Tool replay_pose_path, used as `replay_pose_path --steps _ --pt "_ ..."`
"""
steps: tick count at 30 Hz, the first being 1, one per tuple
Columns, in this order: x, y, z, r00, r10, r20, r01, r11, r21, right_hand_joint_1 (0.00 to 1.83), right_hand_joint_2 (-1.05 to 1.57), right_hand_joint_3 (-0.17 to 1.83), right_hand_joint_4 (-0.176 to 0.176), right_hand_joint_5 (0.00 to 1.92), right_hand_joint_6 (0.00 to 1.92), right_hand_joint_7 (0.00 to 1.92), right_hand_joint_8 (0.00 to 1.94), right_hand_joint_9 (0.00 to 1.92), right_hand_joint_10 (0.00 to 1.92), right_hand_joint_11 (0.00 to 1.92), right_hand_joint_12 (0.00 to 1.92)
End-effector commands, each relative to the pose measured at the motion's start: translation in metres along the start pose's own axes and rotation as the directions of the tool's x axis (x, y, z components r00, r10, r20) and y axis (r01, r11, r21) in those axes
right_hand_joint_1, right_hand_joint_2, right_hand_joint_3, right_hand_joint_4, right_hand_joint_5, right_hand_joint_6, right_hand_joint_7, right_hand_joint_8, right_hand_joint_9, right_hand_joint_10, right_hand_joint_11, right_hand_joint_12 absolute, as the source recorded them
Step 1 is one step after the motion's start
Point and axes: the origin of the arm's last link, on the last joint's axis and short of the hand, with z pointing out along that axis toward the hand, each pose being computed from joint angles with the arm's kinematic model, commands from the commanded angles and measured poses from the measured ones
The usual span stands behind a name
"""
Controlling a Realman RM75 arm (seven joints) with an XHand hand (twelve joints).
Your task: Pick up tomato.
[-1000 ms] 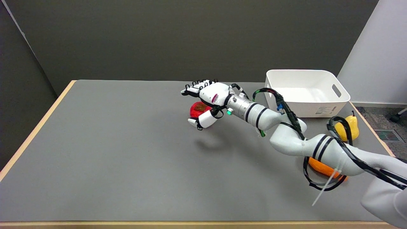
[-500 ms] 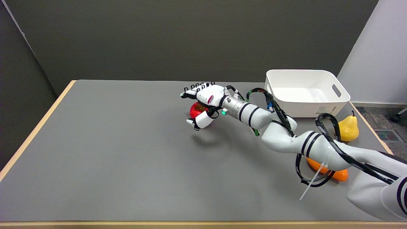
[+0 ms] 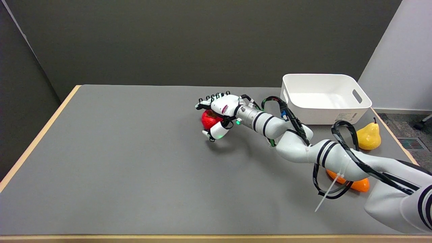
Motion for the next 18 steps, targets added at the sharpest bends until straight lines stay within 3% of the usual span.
replay_pose_path --steps 1,2,5,10,11,12,13,15,17,18 --pt "-0.007 0.006 -0.006 1.0 -0.009 0.015 0.009 1.0 -0.008 0.74 0.63 0.97 0.095 0.21 0.45 0.34 0.37 0.33 0.8 0.46 1.6" --pt "-0.005 0.005 -0.007 1.0 -0.018 0.007 0.018 1.0 -0.002 0.78 0.64 0.97 0.095 0.23 0.46 0.37 0.38 0.36 0.84 0.51 1.63" --pt "-0.002 0.005 -0.009 1.0 -0.025 -0.011 0.025 1.0 0.009 0.98 0.74 0.95 0.11 0.33 0.75 0.49 0.54 0.51 1.04 0.63 1.72" --pt "0.002 0.003 -0.011 0.999 -0.029 -0.036 0.03 0.999 0.027 1.04 0.81 0.93 0.119 0.38 1.06 0.61 0.78 0.6 1.15 0.68 1.91" --pt "0.003 0.002 -0.011 0.999 -0.03 -0.042 0.032 0.999 0.033 1.1 0.89 0.78 0.12 0.39 1.1 0.63 0.95 0.62 1.17 0.69 1.91" --pt "0.004 0.002 -0.012 0.999 -0.031 -0.045 0.033 0.999 0.034 1.21 1.02 0.49 0.121 0.41 1.17 0.66 1.24 0.64 1.19 0.7 1.92" --pt "0.005 0.002 -0.012 0.998 -0.033 -0.052 0.034 0.999 0.037 1.27 1.15 0.25 0.096 0.44 1.3 0.7 1.47 0.67 1.23 0.71 1.92" --pt "0.008 0.002 -0.014 0.997 -0.034 -0.063 0.037 0.998 0.043 1.12 1.19 0.25 -0.039 0.53 1.67 0.76 1.4 0.71 1.3 0.75 1.92" --pt "0.016 0.002 -0.015 0.995 -0.03 -0.093 0.035 0.998 0.051 1.29 1.19 0.15 -0.105 0.55 1.58 0.76 1.36 0.75 1.5 0.78 1.92" --pt "0.018 0.003 -0.016 0.994 -0.028 -0.103 0.033 0.998 0.051 1.32 1.18 0.15 -0.116 0.55 1.56 0.76 1.35 0.75 1.54 0.78 1.92"
